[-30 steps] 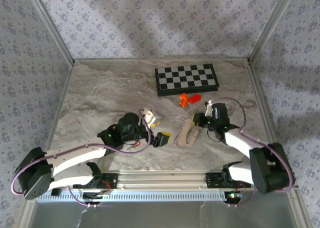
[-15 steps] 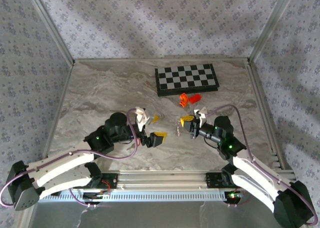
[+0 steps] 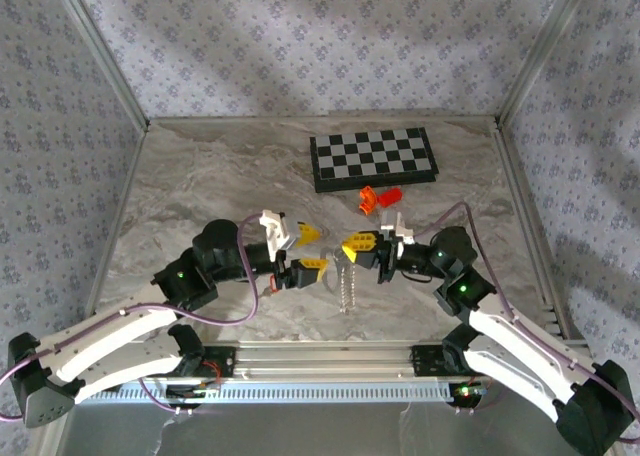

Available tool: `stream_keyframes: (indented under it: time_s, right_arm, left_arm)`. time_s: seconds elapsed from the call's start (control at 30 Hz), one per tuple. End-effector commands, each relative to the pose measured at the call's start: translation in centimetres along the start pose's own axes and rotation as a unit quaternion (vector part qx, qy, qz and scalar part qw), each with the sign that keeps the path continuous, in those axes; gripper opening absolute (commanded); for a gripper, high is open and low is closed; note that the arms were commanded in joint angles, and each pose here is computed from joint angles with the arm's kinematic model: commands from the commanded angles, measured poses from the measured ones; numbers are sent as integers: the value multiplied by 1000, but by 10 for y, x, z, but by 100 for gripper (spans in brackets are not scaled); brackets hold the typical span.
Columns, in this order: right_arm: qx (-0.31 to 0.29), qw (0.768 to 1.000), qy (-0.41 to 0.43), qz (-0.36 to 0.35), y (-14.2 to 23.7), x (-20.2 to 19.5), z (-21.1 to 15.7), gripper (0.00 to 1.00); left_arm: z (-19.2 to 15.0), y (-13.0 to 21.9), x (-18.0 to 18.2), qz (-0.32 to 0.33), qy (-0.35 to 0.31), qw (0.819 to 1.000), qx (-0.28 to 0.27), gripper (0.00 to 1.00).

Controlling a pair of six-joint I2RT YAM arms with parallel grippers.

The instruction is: Put the keys on the keyring

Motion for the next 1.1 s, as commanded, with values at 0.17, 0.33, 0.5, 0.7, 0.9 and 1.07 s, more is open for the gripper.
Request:
stream_keyframes:
  time_s: [0.17,0.33,0.5,0.7,0.9,1.07]
  right_arm:
    - [-30,998,56,26,-5,13,27,0]
    - [-37,997,62,8,-6,9,28,0]
    - [-33,997,63,8,-6,10,25,0]
    - [-33,997,65,-22,-4,3,18,0]
    - [-26,997,68,-33,-4,0,13,0]
    - [-22,997,69,-38,-3,-1,10,0]
  left_arm:
    - [12,2,-11,-39,-15,999,-1,71]
    - [9,-6,-10,-47,-15,999,8,81]
    - [5,-19,-7,-56,-13,998,16,89]
    - [5,-28,-10,-80,-11,997,16,88]
    - [3,-33,-13,-91,-9,996,15,85]
    - [1,-37,-10,-86,-10,996,19,84]
Point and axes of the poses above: each hand's point on the last joint's axis, 136 mm out from that joint toward the fingers, its own y axis back along the fingers, its own x axis along the line the jaws close on, z = x × y, the point moved 5 cm from there along y, back along the fingers, and after that the axes turned 4 degrees about -y, right-handed, at the moved point
